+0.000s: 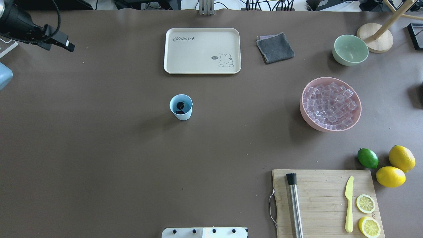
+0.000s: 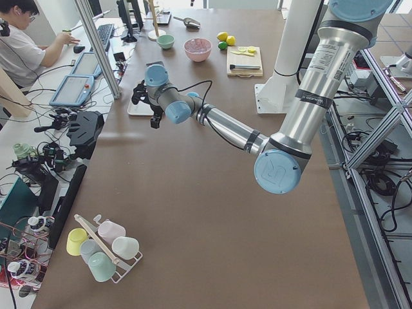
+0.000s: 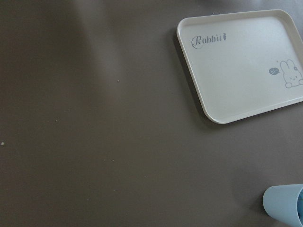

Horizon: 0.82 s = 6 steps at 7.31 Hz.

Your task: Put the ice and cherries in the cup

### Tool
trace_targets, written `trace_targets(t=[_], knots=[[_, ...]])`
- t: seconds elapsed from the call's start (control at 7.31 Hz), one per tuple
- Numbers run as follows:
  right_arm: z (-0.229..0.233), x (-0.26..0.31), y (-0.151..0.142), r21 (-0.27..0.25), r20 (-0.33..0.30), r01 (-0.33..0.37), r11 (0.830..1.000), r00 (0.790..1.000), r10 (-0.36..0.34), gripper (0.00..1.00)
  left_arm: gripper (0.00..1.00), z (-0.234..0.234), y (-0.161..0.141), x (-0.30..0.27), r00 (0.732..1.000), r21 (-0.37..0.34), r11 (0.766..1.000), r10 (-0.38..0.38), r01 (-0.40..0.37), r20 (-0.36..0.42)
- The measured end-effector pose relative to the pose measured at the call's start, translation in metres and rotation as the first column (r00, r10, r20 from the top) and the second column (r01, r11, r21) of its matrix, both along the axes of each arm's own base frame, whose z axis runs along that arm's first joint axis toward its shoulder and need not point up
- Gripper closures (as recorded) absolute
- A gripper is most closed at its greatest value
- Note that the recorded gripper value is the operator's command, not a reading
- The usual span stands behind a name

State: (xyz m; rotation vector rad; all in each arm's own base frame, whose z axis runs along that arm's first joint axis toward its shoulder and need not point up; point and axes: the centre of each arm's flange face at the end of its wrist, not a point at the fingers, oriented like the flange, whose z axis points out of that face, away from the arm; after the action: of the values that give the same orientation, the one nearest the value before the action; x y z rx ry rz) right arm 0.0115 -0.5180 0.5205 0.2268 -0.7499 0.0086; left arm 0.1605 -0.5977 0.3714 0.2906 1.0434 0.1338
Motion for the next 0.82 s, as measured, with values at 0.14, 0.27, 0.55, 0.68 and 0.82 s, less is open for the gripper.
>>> trace_targets(t=[0.14, 0.27, 0.55, 0.68, 0.82], knots=[[0.007, 0.005, 0.006, -0.012, 0.0, -0.006, 1.0, 1.0, 0.006, 0.0, 0.02, 0.018, -0.004, -0.033, 1.0, -0.014, 1.0, 0.002, -0.001, 0.024], [0.012, 0.013, 0.012, -0.021, 0.0, -0.02, 1.0, 1.0, 0.02, 0.0, 0.02, 0.041, -0.003, -0.061, 0.998, -0.042, 0.999, -0.016, 0.019, 0.054], [0.023, 0.026, 0.024, -0.035, -0.006, -0.044, 0.998, 0.999, 0.044, 0.0, 0.02, 0.092, 0.004, -0.103, 0.983, -0.097, 0.989, -0.098, 0.114, 0.154], [0.029, 0.029, 0.029, -0.043, -0.012, -0.049, 0.998, 0.999, 0.048, 0.0, 0.02, 0.114, 0.007, -0.122, 0.973, -0.121, 0.98, -0.133, 0.158, 0.19], [0.032, 0.03, 0.031, -0.047, -0.015, -0.051, 0.998, 0.999, 0.05, 0.0, 0.02, 0.132, 0.01, -0.14, 0.965, -0.141, 0.971, -0.159, 0.191, 0.21]])
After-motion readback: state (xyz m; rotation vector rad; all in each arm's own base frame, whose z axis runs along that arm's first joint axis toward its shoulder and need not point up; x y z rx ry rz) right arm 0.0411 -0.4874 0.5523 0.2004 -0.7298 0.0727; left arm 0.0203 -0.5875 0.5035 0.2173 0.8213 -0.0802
